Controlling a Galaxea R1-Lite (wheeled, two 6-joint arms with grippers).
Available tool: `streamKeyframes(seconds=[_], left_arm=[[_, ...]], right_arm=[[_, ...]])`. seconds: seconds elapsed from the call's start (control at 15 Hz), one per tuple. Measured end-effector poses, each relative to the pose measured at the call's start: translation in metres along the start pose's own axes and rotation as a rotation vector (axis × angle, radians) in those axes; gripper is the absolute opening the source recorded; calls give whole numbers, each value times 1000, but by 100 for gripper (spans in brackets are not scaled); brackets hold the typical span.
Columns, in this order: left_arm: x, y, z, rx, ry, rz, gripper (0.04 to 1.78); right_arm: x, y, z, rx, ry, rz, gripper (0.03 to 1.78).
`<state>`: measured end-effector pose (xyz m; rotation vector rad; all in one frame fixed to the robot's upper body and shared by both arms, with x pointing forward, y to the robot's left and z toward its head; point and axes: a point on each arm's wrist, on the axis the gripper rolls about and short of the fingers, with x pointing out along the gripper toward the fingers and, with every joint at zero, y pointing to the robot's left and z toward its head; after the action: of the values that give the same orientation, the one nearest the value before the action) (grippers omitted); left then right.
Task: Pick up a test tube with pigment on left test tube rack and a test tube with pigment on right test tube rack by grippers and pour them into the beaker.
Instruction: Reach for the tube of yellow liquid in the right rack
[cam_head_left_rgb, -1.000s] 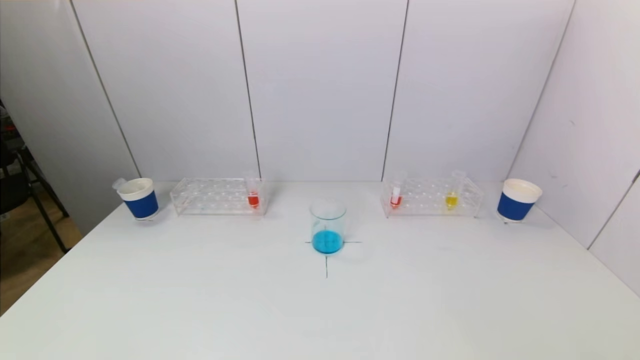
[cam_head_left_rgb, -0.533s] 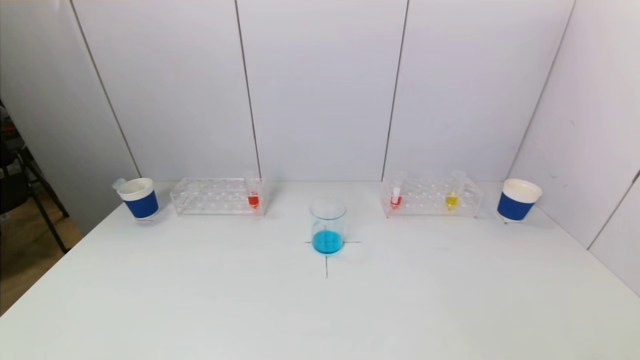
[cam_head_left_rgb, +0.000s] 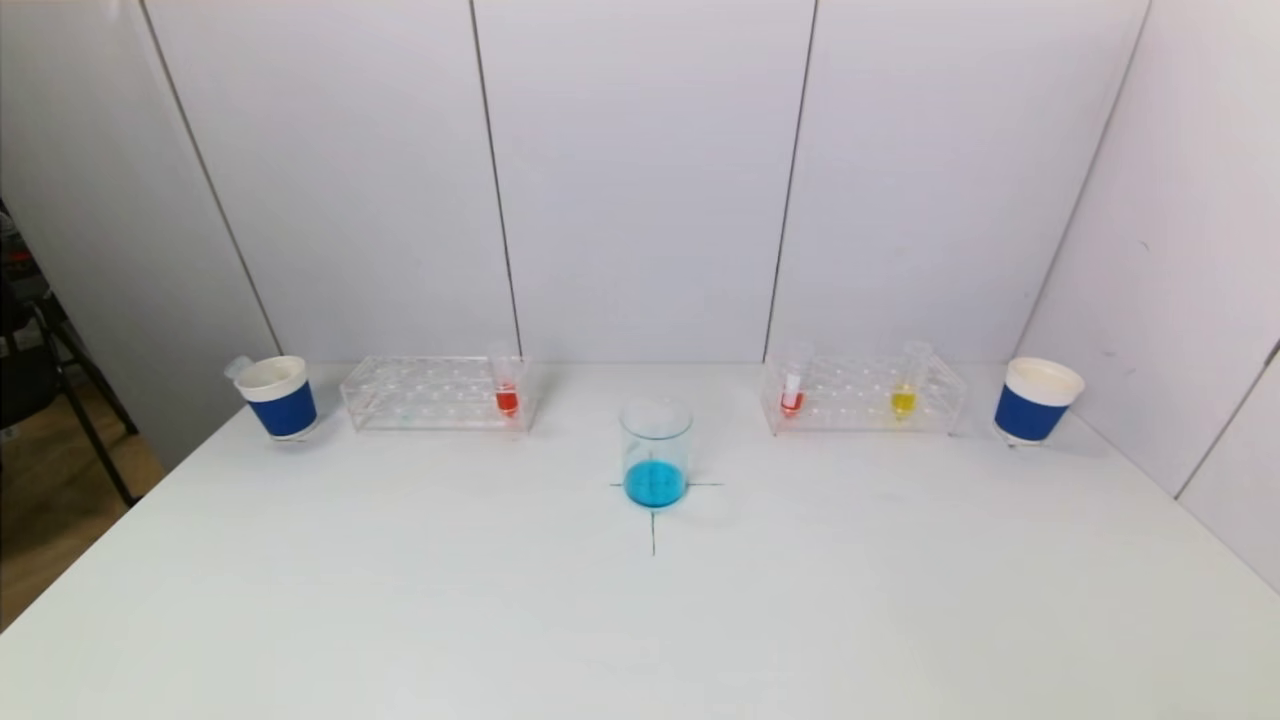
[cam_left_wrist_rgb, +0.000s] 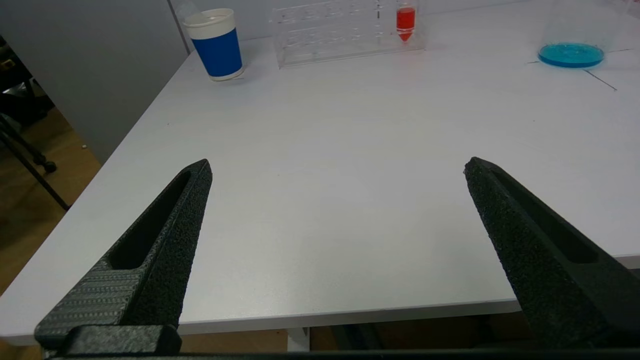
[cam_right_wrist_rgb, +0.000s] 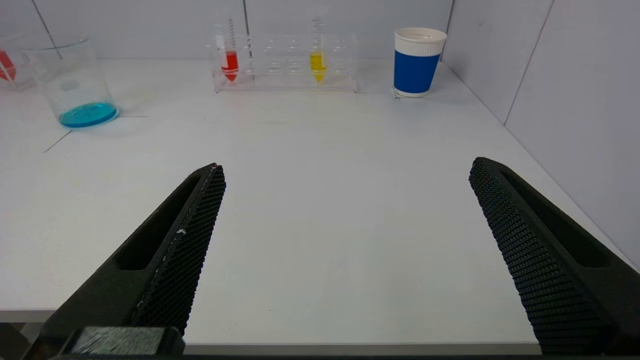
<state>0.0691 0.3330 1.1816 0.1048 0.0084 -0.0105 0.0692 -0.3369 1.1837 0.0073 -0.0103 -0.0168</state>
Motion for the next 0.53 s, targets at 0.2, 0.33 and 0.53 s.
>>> streamKeyframes(seconds=[0.2,0.33,0.53], left_arm=[[0,0,0,0,0,0,176],[0,0,0,0,0,0,176],[0,0,0,0,0,0,176]], right_arm=[[0,0,1,-9,-11,-5,177],[-3,0,10,-14,-35,-4,177],[-13,0,36,-23,-103,-1,177]])
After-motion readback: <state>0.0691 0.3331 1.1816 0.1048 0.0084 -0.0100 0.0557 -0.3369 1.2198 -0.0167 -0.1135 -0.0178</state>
